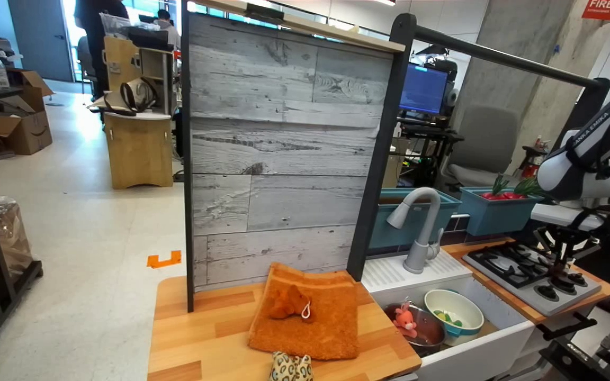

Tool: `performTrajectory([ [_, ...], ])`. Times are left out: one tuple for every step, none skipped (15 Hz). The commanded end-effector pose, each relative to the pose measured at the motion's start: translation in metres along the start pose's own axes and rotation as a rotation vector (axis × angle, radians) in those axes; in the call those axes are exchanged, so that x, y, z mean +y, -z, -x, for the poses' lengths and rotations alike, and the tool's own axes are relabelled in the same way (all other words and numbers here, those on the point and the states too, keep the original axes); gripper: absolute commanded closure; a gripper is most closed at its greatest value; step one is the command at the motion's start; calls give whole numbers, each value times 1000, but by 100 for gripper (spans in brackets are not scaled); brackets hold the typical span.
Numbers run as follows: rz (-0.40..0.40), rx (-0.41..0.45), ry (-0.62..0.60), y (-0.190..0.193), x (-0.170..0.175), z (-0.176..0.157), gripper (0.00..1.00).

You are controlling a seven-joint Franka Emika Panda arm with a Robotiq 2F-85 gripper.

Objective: Put the plushies inside the pots in the sink, wipe the counter with the towel, and then remove the pink plushy from the pot and put it on the stove

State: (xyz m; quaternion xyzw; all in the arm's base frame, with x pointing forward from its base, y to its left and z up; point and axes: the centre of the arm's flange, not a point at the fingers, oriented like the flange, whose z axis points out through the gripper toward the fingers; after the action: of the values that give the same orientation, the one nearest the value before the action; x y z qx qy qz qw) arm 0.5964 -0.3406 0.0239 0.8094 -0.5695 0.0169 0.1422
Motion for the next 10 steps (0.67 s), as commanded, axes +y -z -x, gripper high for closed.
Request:
performTrajectory([
  [-33,-50,78,31,4,29,99],
  [-61,-70,136,48,9,43,100],
  [-88,-74,194,65,15,58,99],
  [-120,-72,241,74,16,67,99],
  [-154,-72,287,85,15,78,99],
  [-186,-66,338,97,13,90,99],
  [-216,-63,387,108,11,104,99],
  [-250,-60,433,118,9,118,99],
  [-276,-69,482,125,5,137,99],
  [-298,-85,532,126,0,158,99],
])
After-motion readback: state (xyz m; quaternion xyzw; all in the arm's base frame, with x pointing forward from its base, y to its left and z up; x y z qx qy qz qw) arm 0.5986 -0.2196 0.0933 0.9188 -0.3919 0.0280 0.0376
